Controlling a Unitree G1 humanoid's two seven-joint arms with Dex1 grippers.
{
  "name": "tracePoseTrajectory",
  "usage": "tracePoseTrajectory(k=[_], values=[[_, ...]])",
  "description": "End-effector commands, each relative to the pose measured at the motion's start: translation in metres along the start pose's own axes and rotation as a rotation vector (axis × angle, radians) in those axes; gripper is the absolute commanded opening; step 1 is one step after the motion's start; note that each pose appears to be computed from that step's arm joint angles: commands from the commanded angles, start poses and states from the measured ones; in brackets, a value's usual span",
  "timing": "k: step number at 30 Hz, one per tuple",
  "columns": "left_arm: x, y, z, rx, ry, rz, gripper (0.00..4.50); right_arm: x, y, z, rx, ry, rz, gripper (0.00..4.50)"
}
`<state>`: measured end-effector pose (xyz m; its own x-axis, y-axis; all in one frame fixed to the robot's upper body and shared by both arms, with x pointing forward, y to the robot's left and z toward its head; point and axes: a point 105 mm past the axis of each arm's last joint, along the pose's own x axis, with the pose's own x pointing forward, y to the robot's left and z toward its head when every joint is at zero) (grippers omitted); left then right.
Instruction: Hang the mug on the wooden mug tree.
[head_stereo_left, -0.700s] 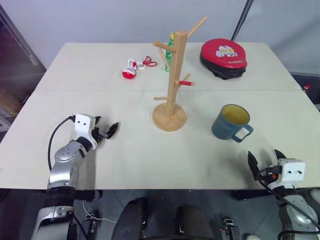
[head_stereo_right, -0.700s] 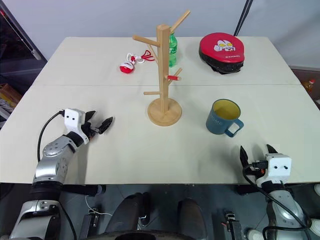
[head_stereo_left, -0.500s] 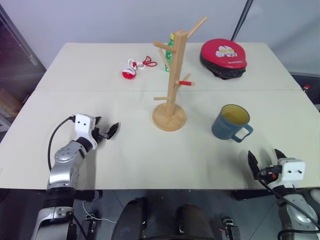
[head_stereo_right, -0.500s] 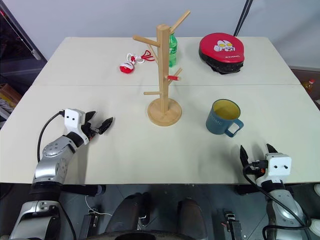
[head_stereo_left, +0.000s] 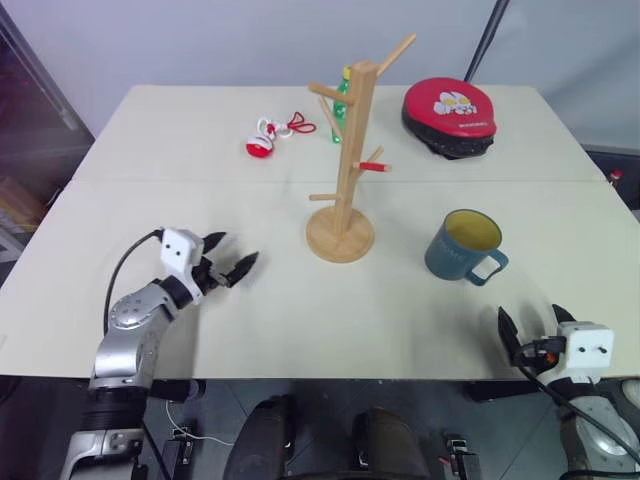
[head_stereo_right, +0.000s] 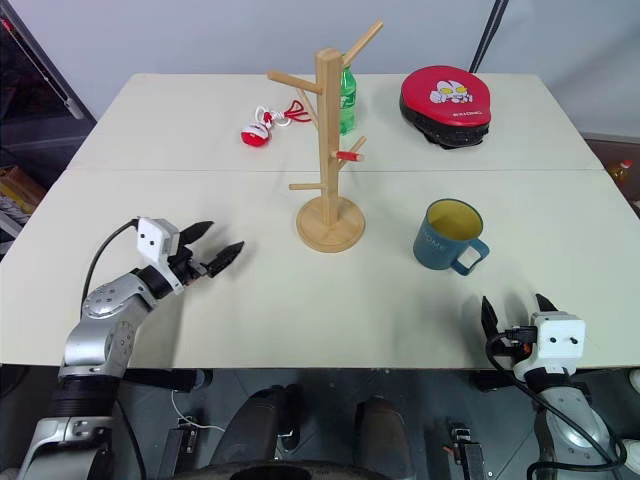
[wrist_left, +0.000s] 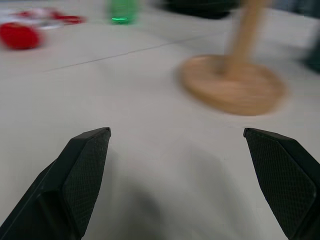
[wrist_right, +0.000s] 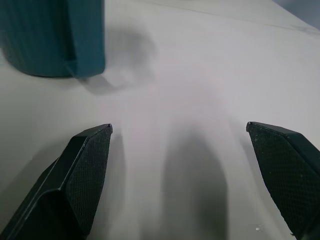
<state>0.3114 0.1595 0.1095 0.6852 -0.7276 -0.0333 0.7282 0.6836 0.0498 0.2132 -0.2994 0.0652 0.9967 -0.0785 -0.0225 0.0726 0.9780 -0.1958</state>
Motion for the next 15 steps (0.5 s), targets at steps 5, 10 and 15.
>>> tracePoseTrajectory(k=[5,10,15], values=[[0.015,-0.078,0.015,0.076,0.020,-0.454,4.50,0.000,0.030,0.026,0.029,-0.072,0.023,4.45],[0.033,-0.101,0.032,0.116,-0.045,-0.557,4.50,0.018,0.048,0.039,0.051,-0.100,-0.015,4.45],[0.042,-0.110,0.043,0.134,-0.091,-0.584,4.50,0.033,0.052,0.048,0.042,-0.120,-0.103,4.45]])
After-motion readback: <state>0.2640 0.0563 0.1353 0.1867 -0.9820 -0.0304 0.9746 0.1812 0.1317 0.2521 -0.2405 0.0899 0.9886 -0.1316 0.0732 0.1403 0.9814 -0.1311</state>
